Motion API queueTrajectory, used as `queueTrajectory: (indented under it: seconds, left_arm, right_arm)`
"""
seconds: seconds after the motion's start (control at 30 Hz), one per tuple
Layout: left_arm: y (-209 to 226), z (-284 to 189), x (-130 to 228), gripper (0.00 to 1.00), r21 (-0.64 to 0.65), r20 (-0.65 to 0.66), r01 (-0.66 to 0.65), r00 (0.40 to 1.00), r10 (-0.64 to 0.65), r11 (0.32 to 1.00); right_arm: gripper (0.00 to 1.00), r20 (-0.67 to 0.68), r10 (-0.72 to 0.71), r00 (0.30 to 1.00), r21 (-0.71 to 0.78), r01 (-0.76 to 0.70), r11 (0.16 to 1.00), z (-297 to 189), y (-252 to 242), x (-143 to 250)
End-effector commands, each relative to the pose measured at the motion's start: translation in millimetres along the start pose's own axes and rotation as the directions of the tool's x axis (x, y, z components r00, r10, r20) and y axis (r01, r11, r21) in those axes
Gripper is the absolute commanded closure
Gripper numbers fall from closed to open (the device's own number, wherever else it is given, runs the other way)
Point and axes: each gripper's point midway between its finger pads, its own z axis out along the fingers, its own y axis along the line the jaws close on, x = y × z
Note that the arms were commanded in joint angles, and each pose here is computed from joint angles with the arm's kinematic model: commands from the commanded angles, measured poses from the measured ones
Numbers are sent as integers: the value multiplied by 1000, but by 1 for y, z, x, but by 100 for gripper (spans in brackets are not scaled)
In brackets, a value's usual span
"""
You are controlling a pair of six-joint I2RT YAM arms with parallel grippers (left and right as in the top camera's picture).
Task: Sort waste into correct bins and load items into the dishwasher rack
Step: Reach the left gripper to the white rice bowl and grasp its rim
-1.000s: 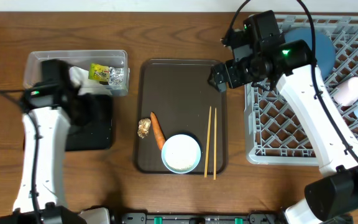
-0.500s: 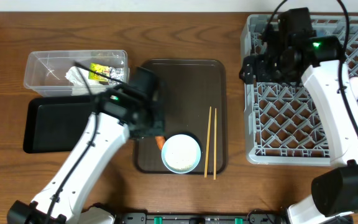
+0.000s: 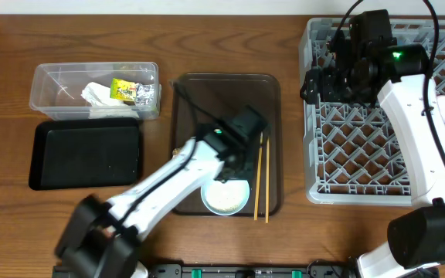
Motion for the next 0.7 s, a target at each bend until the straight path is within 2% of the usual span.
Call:
queueTrajectory:
  seconds: [0.0,0.2,0.4,0.67]
  left_arm:
    - [5,22,8,53,-53,-37,114,993,-116,992]
    - [4,40,5,55,-69,-44,159,986,-162,985]
    - [2,42,-8,65,-62,13,158,988,-157,986]
    - [8,58,-3,65,-99,-15,194,980,-196,976]
  right_arm:
    - [3,14,14,1000,3,-14,1000,-7,-2,1]
    - [3,12,12,1000,47,-13,999,-8,-10,2]
    - [3,5,14,1000,106,-14,994,-8,-20,4]
    - [2,-5,33,999,118,-32,993,-10,-28,7]
